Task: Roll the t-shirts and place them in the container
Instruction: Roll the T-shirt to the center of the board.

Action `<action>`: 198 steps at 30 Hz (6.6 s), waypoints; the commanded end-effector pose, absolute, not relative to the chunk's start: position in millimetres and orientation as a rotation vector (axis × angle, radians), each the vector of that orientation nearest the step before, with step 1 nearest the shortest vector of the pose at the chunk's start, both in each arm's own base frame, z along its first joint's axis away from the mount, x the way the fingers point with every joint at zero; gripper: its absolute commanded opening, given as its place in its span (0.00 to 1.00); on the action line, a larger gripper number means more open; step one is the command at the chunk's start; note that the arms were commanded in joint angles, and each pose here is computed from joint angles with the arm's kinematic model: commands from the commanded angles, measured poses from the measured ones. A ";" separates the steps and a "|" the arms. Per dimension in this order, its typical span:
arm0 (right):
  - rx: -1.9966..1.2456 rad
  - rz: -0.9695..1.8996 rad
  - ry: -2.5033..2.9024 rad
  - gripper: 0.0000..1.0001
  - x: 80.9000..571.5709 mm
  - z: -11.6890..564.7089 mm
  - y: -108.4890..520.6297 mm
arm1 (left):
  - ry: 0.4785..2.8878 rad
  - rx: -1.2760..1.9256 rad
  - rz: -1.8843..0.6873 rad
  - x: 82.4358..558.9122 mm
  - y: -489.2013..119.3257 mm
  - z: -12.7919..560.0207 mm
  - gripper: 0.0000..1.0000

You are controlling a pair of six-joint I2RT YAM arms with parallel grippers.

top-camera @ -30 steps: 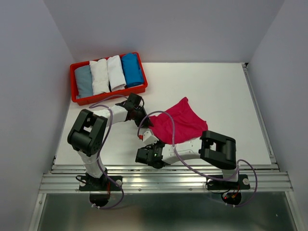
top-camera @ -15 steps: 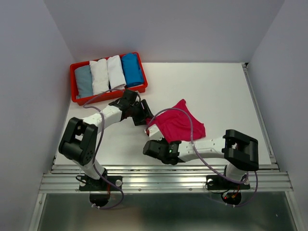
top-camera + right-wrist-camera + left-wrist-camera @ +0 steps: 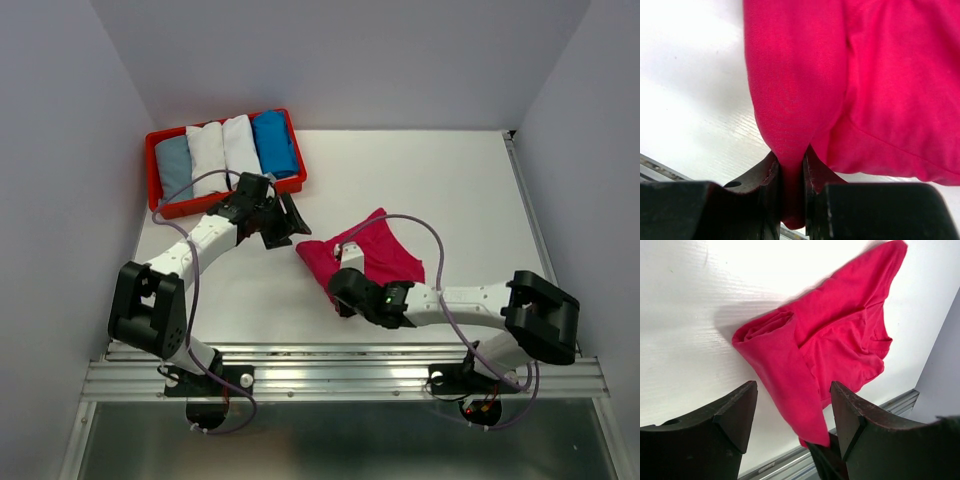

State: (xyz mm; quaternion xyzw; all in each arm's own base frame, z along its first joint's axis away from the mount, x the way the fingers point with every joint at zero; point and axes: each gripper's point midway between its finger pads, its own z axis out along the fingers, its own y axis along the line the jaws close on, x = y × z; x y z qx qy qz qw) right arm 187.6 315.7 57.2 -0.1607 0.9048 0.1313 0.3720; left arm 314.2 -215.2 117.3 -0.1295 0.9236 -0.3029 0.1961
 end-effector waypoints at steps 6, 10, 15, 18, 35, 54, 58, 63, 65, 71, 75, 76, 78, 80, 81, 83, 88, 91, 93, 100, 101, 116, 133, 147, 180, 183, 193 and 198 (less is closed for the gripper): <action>-0.081 0.706 2.296 0.01 203.4 92.4 305.3 | 2.515 -0.306 -0.839 322.5 -208.2 148.0 0.71; 0.045 0.814 2.290 0.01 209.4 92.1 291.7 | 2.522 -0.292 -0.845 322.4 -210.1 146.4 0.70; 0.145 0.976 2.295 0.01 202.6 89.9 286.8 | 2.529 -0.275 -0.852 322.1 -212.5 145.7 0.70; 0.182 1.045 2.301 0.01 199.5 89.0 286.6 | 2.544 -0.244 -0.859 319.8 -216.7 143.3 0.70; 0.564 1.383 2.267 0.01 192.8 87.5 274.2 | 2.582 -0.094 -0.908 303.4 -254.7 142.5 0.61; 0.786 1.314 2.291 0.17 198.2 62.9 245.7 | 2.615 0.089 -1.038 312.2 -327.4 113.3 0.52; 0.782 1.202 2.325 0.26 199.5 54.3 236.8 | 2.636 0.090 -1.023 320.9 -333.3 99.9 0.50; 0.739 0.965 2.379 0.64 205.2 51.9 217.6 | 2.633 0.089 -1.016 330.0 -338.4 96.7 0.50; 0.691 0.931 2.329 0.73 214.8 67.6 213.8 | 2.635 0.088 -1.013 332.7 -339.3 95.6 0.49; 0.597 0.766 2.348 0.77 212.2 87.5 192.6 | 2.633 0.093 -1.019 336.9 -343.6 97.9 0.49; 0.595 0.463 2.282 0.51 224.8 109.3 149.4 | 2.610 0.098 -1.022 338.2 -342.6 109.4 0.49; 0.588 0.379 2.288 0.50 224.6 102.7 138.5 | 2.606 0.098 -1.021 338.5 -342.6 111.0 0.49; 0.575 0.206 2.260 0.31 238.7 108.8 119.8 | 2.605 0.100 -1.017 338.1 -341.7 113.5 0.49; 0.570 0.115 2.266 0.20 249.6 109.0 111.2 | 2.609 0.102 -1.013 336.9 -341.3 113.3 0.49; 0.581 0.095 2.259 0.18 261.4 115.9 106.8 | 2.608 0.102 -1.012 336.0 -339.9 115.0 0.48; 0.577 0.019 2.314 0.16 272.7 101.0 104.0 | 2.605 0.106 -1.011 333.6 -338.7 117.4 0.48; 0.514 -0.065 2.371 0.16 307.6 83.0 104.1 | 2.575 0.109 -0.990 333.5 -331.6 131.9 0.49; 0.455 -0.118 2.399 0.17 323.3 67.9 109.3 | 2.569 0.102 -0.981 335.0 -328.7 133.5 0.49; 0.435 -0.124 2.412 0.15 328.6 60.3 112.9 | 2.578 0.101 -0.983 333.5 -327.9 130.5 0.49; 0.403 -0.041 2.482 0.11 326.3 19.0 143.6 | 2.585 0.095 -0.977 330.3 -323.8 126.7 0.49; 0.414 -0.033 2.498 0.11 323.4 11.7 148.6 | 2.588 0.091 -0.973 330.1 -322.6 125.9 0.49; 0.268 0.158 2.513 0.11 337.0 7.7 256.8 | 2.534 -0.093 -0.811 322.9 -214.9 150.0 0.49; 0.075 0.152 2.418 0.40 315.0 109.9 217.1 | 2.591 -0.048 -0.859 238.5 -217.4 136.9 0.45; -0.032 0.552 2.515 0.11 205.2 110.1 265.1 | 2.646 -0.018 -0.902 248.7 -247.5 115.1 0.41; -0.051 0.261 2.402 0.11 242.5 121.1 241.5 | 2.610 -0.074 -0.756 292.5 -234.7 135.5 0.37; -0.062 0.268 2.413 0.11 246.6 109.1 250.5 | 2.632 -0.079 -0.784 284.2 -244.8 122.7 0.36; -0.114 0.173 2.493 0.10 251.4 45.0 248.4 | 2.733 -0.059 -0.666 275.9 -238.9 61.2 0.39; -0.112 0.195 2.425 0.13 254.8 82.5 243.5 | 2.716 -0.013 -0.618 283.3 -235.8 69.2 0.40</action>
